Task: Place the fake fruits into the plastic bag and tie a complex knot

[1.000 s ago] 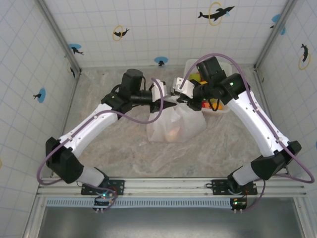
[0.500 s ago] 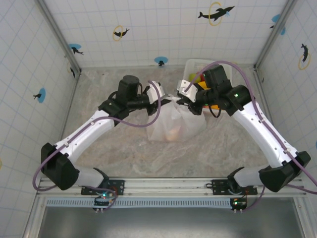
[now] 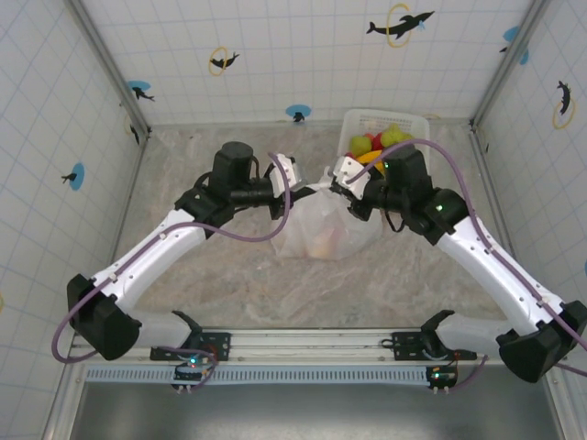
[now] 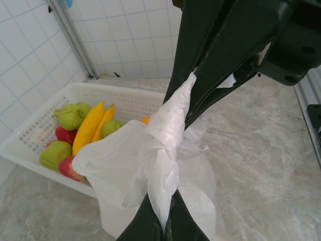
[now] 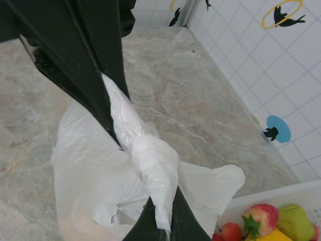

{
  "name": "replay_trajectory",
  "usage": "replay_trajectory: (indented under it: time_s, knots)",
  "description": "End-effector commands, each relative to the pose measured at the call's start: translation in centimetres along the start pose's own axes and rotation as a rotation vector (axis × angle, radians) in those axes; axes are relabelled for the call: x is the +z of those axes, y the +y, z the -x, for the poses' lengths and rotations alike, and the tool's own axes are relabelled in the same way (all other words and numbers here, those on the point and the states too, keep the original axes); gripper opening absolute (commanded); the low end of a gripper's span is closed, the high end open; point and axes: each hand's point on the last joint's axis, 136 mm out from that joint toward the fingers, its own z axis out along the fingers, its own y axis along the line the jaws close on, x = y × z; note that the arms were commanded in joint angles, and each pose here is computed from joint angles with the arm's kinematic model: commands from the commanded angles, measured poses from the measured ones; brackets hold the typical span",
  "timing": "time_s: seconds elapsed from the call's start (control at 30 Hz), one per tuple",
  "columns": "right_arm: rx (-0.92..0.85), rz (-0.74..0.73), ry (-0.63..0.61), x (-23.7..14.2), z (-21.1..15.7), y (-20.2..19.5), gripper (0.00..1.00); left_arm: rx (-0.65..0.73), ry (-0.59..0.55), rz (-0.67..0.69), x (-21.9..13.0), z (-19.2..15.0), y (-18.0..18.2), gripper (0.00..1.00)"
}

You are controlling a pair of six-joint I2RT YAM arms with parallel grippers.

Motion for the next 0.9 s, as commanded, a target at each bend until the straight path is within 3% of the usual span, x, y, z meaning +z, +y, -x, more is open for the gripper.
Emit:
replay_trajectory:
  time_s: [0.0, 0.2, 0.4, 0.87]
  knots:
    - [0.024, -0.160, 0.053, 0.3, -1.9, -2.2, 0.00, -0.008, -0.054, -0.061, -1.0, 2.1, -1.1, 0.00]
    - [0.006, -0.236, 0.040, 0.6, -3.1, -1.9, 0.00, -0.058, -0.049, -0.036, -0.7, 2.8, 0.0, 0.00]
    - [0.012, -0.317, -0.047, 1.7, -3.9, -1.3, 0.00, -0.163, -0.078, -0.072, -0.3, 3.9, 0.1, 0.00]
    - [-0.034, -0.562, -0.196, 5.0, -5.5, -1.6, 0.00, -0.344, -0.070, -0.063, 0.0, 2.9, 0.1, 0.00]
